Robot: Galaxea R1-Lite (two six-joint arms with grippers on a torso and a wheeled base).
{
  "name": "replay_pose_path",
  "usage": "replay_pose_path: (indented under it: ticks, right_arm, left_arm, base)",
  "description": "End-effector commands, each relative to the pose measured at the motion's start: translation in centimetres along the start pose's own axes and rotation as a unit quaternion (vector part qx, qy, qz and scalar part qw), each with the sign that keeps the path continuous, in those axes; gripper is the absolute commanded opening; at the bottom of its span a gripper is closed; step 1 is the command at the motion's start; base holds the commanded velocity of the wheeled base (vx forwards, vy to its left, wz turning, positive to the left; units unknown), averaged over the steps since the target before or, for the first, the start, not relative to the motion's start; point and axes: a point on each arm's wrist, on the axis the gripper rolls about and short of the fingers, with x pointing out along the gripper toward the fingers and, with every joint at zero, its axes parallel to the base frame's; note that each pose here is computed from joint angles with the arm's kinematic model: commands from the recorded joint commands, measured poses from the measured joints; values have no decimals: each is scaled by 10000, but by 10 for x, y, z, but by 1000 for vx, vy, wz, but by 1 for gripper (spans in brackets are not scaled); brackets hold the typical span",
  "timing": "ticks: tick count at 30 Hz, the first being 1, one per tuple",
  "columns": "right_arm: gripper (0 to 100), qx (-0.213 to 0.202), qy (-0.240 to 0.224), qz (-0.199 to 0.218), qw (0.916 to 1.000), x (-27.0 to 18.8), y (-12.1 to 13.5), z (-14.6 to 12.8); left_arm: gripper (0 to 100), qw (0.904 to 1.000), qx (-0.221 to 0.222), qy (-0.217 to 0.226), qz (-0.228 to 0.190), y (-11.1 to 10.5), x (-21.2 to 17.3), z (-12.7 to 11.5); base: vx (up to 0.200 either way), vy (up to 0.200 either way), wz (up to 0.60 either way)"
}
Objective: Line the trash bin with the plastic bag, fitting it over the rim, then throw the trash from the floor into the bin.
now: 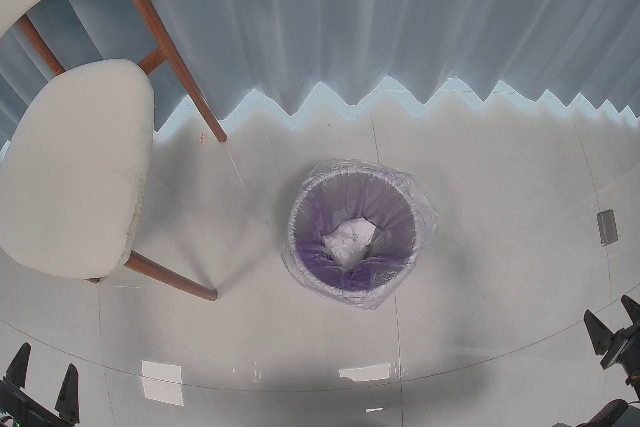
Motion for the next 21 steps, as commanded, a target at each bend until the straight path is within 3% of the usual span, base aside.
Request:
replay_pose_path:
  ticks: [1, 7, 8, 13, 16, 17, 21]
  right_arm:
    - [100, -75, -628, 393, 9972, -33, -8, -48]
    - [100, -45, -951, 113, 9954, -39, -7, -51]
    - [100, 28, -1114, -219, 9935, -41, -6, -53]
    - [100, 60, -1192, -244, 9926, -40, -6, -52]
    - [100, -132, -1254, -180, 9919, -42, -6, -54]
    - [100, -273, -1371, 97, 9901, -43, -6, -55]
    - [100, -119, -1424, 65, 9897, -44, -6, -55]
  left_arm:
    - [100, 10000, -1, 12, 2, 0, 0, -5]
    - [100, 10000, -1, 12, 2, 0, 0, -5]
    - [100, 10000, -1, 12, 2, 0, 0, -5]
    - [100, 10000, -1, 12, -6, 0, 0, -5]
    - [100, 10000, -1, 12, 2, 0, 0, -5]
    - [100, 10000, -1, 12, 2, 0, 0, -5]
    - [100, 10000, -1, 12, -6, 0, 0, -5]
  base:
    - [0, 0, 0]
    - [0, 0, 0]
    - [0, 0, 0]
    - [0, 0, 0]
    - [0, 0, 0]
    - [0, 0, 0]
    - [0, 0, 0]
